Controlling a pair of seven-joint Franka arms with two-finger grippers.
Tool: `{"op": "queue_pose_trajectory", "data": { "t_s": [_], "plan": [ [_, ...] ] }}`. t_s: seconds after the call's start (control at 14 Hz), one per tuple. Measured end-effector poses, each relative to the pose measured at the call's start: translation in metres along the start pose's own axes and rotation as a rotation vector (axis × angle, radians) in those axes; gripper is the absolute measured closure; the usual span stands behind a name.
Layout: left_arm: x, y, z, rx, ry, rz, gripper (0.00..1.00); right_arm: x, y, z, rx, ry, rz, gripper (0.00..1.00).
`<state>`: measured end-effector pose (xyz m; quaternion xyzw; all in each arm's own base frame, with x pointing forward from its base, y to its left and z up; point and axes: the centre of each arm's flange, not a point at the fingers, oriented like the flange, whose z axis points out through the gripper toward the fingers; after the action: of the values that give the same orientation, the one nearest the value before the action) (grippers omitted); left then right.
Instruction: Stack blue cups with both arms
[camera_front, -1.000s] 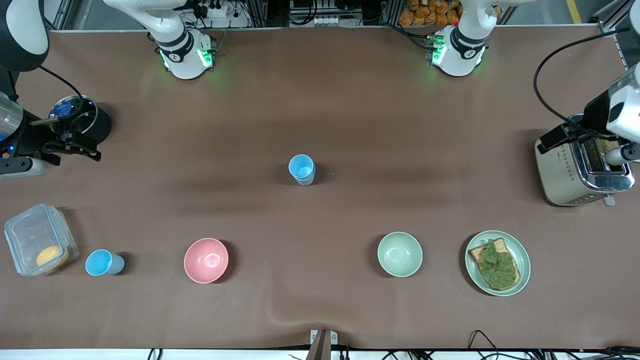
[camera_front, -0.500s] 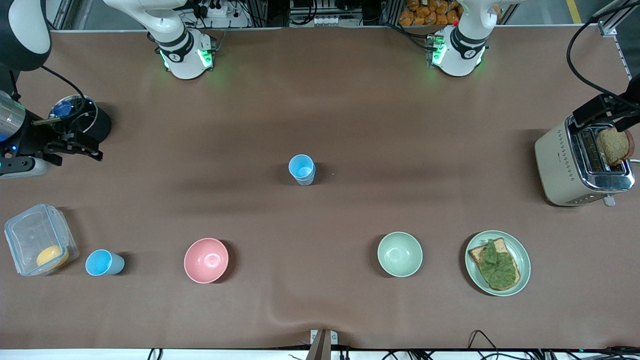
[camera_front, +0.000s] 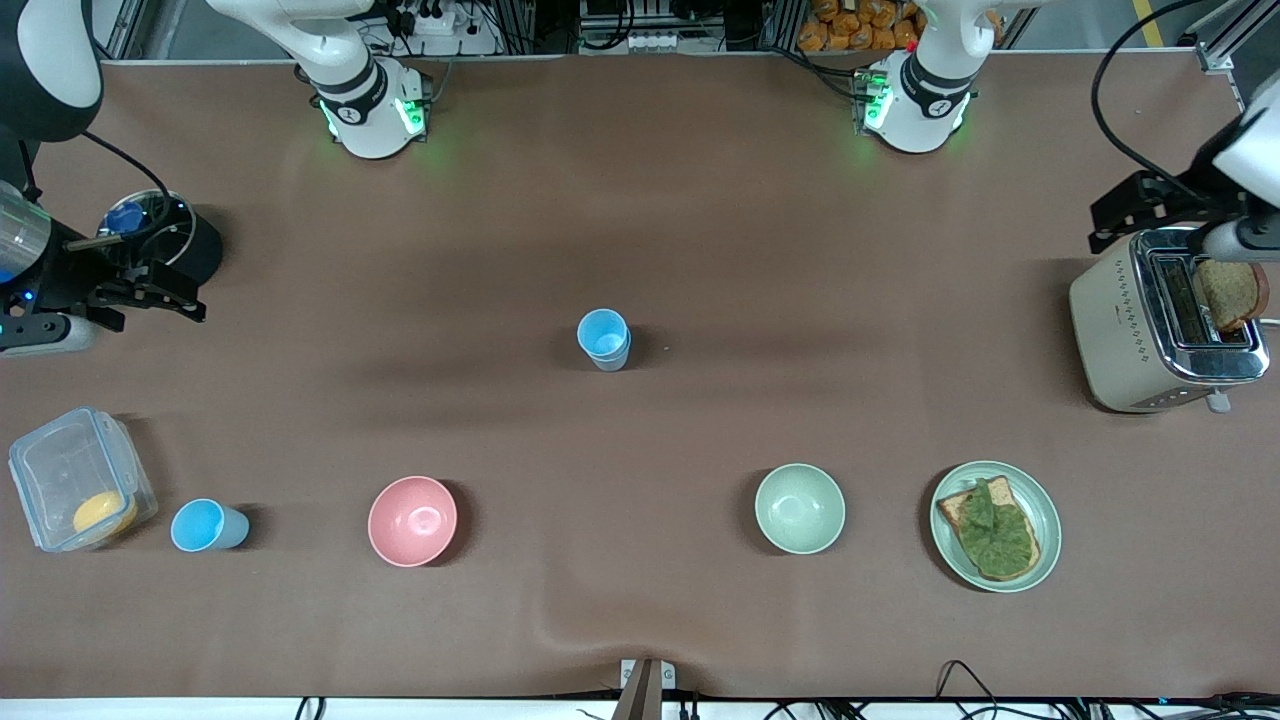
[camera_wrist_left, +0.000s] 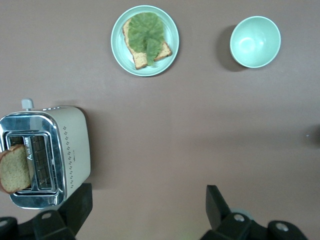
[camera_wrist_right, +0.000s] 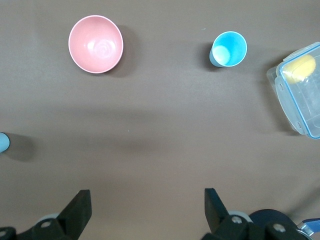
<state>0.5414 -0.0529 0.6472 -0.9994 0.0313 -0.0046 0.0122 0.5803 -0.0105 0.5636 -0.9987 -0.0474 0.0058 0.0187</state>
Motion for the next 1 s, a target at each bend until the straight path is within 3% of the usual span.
{"op": "queue_pose_trajectory", "data": {
  "t_s": [1.0],
  "plan": [
    [0.001,-0.027,-0.001,-0.001,0.0,-0.05,0.0,0.0,-0.003,0.0,0.001,0.0,-0.003,0.0]
  ]
}}
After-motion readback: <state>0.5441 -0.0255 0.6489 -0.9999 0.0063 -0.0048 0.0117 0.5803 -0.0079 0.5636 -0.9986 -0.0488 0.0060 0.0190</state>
